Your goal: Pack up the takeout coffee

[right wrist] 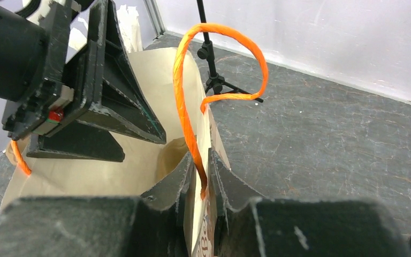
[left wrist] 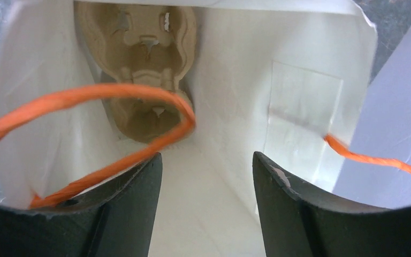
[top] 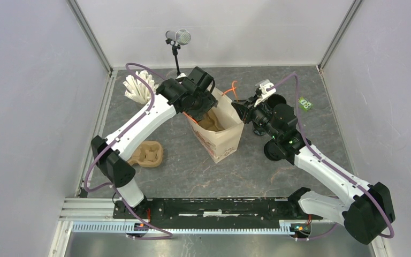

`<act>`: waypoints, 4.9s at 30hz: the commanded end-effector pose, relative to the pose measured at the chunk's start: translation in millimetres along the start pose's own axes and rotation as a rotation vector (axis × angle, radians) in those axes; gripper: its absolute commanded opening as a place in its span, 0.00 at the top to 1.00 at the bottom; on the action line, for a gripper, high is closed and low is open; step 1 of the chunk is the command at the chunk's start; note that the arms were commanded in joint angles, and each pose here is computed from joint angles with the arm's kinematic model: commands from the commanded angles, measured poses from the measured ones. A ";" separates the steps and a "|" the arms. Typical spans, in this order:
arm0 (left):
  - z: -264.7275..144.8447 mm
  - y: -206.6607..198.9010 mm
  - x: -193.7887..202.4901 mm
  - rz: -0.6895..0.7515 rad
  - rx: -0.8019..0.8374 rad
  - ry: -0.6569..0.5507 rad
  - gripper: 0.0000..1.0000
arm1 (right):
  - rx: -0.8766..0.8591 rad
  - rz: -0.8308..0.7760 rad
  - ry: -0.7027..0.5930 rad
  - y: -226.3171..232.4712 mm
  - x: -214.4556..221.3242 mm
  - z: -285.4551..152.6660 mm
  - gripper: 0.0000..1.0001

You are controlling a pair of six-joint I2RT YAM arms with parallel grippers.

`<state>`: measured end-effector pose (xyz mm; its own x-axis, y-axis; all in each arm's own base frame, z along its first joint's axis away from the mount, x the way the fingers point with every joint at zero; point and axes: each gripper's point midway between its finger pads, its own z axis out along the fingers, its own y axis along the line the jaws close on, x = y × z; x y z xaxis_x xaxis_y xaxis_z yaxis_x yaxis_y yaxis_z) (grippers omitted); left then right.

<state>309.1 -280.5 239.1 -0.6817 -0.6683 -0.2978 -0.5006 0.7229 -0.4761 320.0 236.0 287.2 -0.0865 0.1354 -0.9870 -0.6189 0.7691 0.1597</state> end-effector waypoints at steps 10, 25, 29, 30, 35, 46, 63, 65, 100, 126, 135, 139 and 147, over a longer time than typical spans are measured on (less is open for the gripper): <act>-58.3 -40.1 -14.4 0.197 0.303 -0.056 0.00 | -0.004 -0.011 0.010 0.5 0.7 3.6 0.80; -129.5 -96.8 -19.0 0.368 0.733 -0.127 0.00 | -0.032 0.016 -0.011 10.3 -20.1 -5.0 0.55; -154.4 -108.5 -17.7 0.448 0.862 -0.154 0.00 | -0.029 0.005 -0.021 11.2 -30.1 -11.1 0.39; -158.9 -108.6 -21.1 0.454 0.874 -0.175 0.00 | -0.031 0.001 -0.026 12.0 -33.0 -13.3 0.35; -168.8 -94.5 -42.7 0.480 0.858 -0.300 0.00 | -0.026 -0.023 -0.026 11.9 -39.5 -21.5 0.14; -183.1 -45.0 -35.9 0.692 0.851 -0.318 0.00 | -0.046 -0.070 0.052 16.5 -41.3 -32.0 0.15; -137.1 -39.3 -102.0 1.036 0.546 -0.383 0.01 | 0.041 -0.198 0.143 -7.8 9.6 -81.0 0.02; -130.5 -46.9 -112.5 1.026 0.532 -0.395 0.05 | 0.035 -0.143 0.108 -3.8 11.3 -87.3 0.03; 1.8 -64.0 -87.7 1.235 0.644 -0.001 0.16 | 0.144 0.159 0.007 4.5 -81.0 -90.3 0.08; -20.5 -30.3 -79.9 1.121 0.498 -0.119 0.75 | 0.285 0.187 0.141 -16.4 -47.1 -105.5 0.15; -36.2 13.5 -71.1 0.913 0.403 -0.122 0.98 | 0.467 0.167 0.246 -48.4 -9.0 -109.0 0.16; -45.6 31.8 -68.8 0.793 0.396 -0.165 0.98 | 0.534 0.110 0.313 -62.8 5.4 -103.2 0.15; -58.9 47.1 -62.3 0.571 0.441 -0.198 0.95 | 0.621 0.023 0.432 -85.5 18.2 -89.6 0.14</act>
<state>293.1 -191.5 273.6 -0.6556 -0.0965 -0.7489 0.2860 0.8861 -0.3646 286.0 126.4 234.7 -0.5001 0.0207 -0.8657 -0.1135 0.9895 0.0892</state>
